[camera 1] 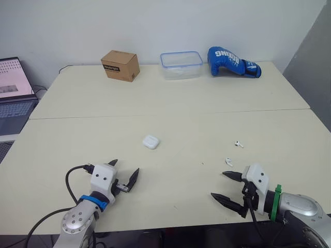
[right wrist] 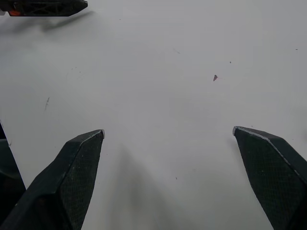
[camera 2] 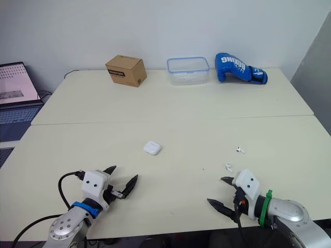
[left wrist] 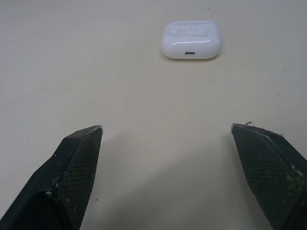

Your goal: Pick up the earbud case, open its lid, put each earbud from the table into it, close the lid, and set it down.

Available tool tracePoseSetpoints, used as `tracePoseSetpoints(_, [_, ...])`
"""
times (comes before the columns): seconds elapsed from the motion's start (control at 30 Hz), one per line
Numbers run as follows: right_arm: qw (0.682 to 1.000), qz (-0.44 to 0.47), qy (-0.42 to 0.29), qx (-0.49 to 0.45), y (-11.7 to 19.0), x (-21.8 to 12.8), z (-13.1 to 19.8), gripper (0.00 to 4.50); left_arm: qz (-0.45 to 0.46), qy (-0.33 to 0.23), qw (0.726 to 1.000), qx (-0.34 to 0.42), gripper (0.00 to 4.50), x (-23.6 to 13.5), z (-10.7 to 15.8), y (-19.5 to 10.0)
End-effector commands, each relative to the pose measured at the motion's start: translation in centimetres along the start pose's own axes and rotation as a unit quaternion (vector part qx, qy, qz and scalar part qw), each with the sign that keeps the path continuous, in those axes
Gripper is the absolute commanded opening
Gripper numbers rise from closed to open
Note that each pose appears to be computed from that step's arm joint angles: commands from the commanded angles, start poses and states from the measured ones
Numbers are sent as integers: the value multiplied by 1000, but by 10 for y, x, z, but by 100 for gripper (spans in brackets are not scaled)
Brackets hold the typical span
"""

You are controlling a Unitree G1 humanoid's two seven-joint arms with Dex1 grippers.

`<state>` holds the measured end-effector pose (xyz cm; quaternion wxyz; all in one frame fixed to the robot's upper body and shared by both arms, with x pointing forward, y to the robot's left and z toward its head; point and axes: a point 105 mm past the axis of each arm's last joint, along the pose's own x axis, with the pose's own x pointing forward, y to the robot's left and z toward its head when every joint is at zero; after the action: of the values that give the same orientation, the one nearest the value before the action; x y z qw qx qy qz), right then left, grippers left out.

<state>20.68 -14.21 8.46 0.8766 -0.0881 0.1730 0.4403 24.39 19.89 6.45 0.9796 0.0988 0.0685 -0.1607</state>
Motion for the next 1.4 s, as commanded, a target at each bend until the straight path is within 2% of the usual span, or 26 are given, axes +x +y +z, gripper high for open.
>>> tracePoseSetpoints(0.03, [1000,6,-12,-12,3,0,7,450,-11,-19,1000,-1,449,-1,11,-2])
tracePoseSetpoints(0.2, [999,10,-9,-32,1,-1,9,450,-27,-20,999,-14,449,2,27,-4])
tracePoseSetpoints(0.3, [998,13,-11,-55,-4,-3,15,450,-32,-3,999,-35,449,6,37,-2])
tracePoseSetpoints(0.43, [995,28,-32,-90,-10,-4,38,450,-38,55,998,-4,449,19,43,1])
tracePoseSetpoints(0.53, [992,35,-42,-115,-13,-3,51,450,-69,38,997,-24,449,28,60,-4])
tracePoseSetpoints(0.7, [985,47,-53,-156,-17,-1,71,450,-78,66,995,-16,449,46,70,-13])
tracePoseSetpoints(1.0, [982,50,-69,-170,-18,8,90,450,-62,98,993,-16,449,63,64,-13])
tracePoseSetpoints(1.4, [986,57,-69,-143,-15,15,92,450,-70,132,988,-26,449,87,60,-15])
